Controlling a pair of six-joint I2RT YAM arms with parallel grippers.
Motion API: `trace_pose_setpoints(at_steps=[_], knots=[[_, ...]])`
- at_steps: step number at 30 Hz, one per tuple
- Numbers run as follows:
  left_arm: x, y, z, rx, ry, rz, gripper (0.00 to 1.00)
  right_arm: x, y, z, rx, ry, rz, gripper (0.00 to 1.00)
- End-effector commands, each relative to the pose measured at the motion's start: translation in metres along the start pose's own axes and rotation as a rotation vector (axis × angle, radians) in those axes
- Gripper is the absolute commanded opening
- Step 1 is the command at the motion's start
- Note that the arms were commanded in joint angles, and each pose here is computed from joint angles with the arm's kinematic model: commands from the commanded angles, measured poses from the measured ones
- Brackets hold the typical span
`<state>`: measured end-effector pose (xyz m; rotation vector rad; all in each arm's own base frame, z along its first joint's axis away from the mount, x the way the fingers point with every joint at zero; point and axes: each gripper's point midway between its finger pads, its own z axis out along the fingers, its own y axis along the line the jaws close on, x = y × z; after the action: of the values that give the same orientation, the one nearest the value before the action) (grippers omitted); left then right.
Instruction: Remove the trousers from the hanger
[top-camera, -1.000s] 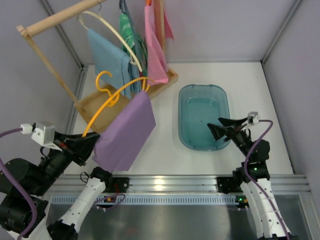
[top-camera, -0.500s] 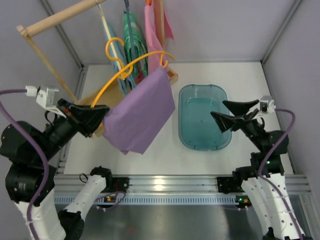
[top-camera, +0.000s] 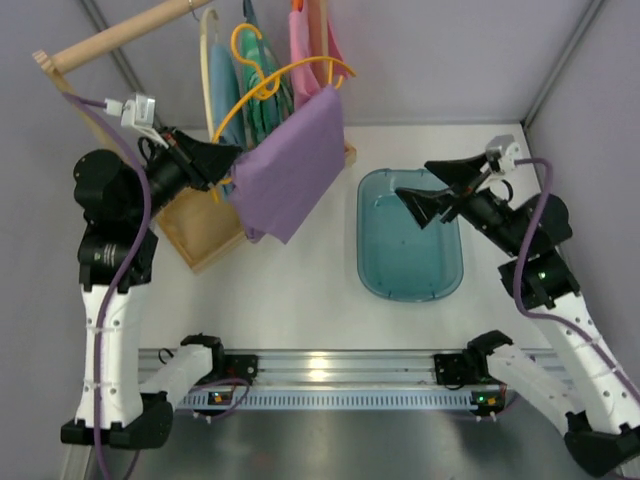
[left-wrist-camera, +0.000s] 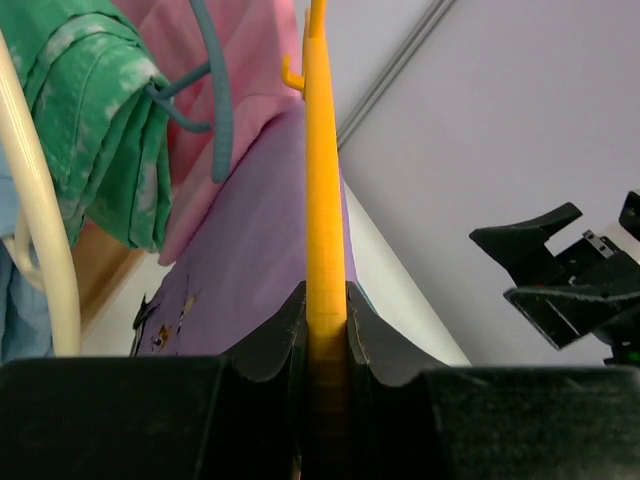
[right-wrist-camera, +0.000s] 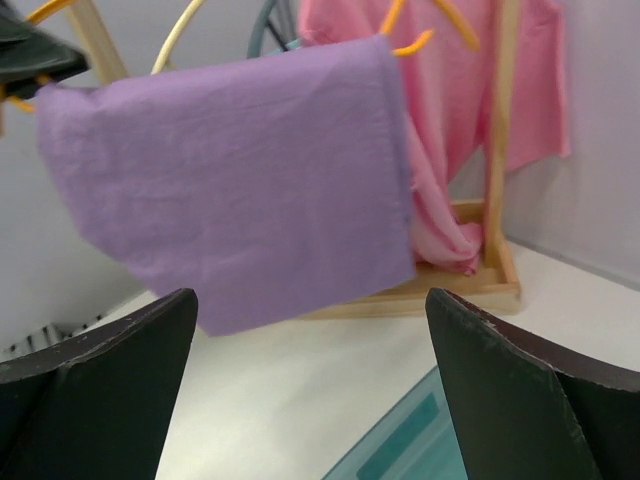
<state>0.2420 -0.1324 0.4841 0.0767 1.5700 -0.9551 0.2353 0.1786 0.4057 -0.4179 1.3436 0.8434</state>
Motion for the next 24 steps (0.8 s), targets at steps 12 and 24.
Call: trace_pose_setpoints(at_steps=[12, 24], knots=[[-0.043, -0.042, 0.081, 0.170, -0.148, 0.183, 0.00, -0.003, 0.056, 0.072, 0.000, -0.041, -0.296, 0.99], [-0.005, -0.079, 0.121, -0.010, -0.204, 0.256, 0.00, 0.036, 0.086, 0.094, 0.208, -0.012, -0.452, 0.99]])
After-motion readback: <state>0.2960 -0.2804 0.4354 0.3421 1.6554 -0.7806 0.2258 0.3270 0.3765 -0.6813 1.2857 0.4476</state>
